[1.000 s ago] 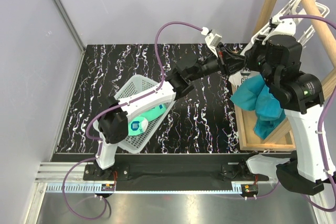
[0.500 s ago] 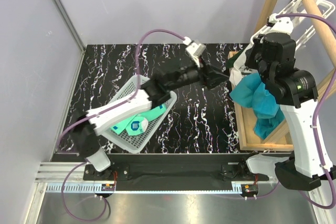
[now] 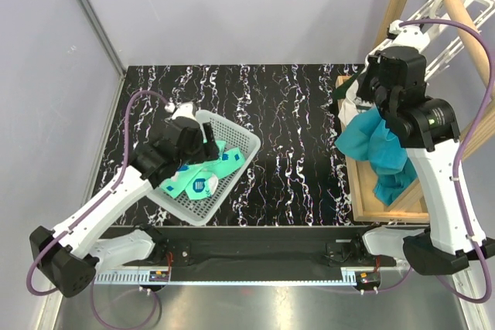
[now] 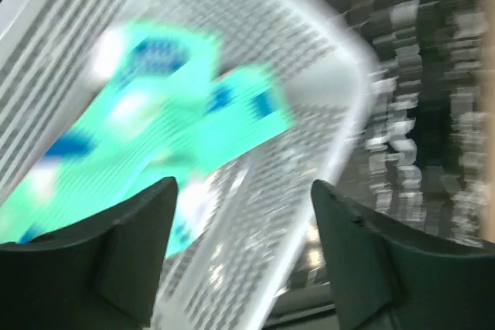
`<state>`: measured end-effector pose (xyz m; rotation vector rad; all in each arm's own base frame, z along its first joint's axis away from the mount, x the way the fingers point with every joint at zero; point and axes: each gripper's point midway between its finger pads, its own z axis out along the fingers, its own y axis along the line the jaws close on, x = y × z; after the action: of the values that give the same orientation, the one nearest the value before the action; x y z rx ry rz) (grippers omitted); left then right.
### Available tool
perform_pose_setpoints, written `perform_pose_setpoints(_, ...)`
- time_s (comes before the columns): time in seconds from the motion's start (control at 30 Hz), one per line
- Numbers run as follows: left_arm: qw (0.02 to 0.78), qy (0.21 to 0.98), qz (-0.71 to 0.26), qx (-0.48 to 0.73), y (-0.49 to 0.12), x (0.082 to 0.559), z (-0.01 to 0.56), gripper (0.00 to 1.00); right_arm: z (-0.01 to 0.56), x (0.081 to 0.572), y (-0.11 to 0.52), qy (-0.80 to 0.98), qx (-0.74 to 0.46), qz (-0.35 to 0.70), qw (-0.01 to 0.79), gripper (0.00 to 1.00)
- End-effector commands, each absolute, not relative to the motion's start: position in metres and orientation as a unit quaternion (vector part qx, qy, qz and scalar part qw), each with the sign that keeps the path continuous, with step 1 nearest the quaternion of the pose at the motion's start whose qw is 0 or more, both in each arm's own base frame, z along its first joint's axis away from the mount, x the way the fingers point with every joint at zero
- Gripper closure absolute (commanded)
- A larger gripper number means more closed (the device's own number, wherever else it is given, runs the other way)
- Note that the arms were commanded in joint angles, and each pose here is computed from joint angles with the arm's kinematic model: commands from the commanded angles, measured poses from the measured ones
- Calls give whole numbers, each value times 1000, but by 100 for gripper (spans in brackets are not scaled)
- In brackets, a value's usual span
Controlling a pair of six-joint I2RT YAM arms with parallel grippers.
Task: Clip the socks to the hanger
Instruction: Pick up the sock from the bin.
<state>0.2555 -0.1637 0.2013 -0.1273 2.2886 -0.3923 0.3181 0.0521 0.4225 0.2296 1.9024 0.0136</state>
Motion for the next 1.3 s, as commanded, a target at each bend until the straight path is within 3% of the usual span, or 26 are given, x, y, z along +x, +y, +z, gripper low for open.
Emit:
perform_pose_setpoints(0.0,385,911,-57,-140,-111,247,179,23,403,326,75,836,69,41,543,100)
perform_pose_setpoints(0.23,278,924,-38,-260,-66,254,107,27,408,325,68,830,74,27,552,100)
perform_pose_setpoints(0.43,282,904,-81,-309,-58,281,89,32,412,318,64,824,73,26,561,100)
perform_pose_setpoints(0.5,309,904,-104,-277,-65,298,97,41,411,318,64,824,73,26,562,100)
perform_pose_setpoints(0.67,336,881,-161,-290,-79,307,111,40,411,318,70,827,65,40,556,100)
perform_pose_setpoints(0.87,348,851,-199,-339,-87,327,121,26,412,319,73,827,62,45,557,100)
perform_pose_setpoints(1.27,311,848,-208,-375,-113,364,104,37,416,318,75,823,59,54,562,100)
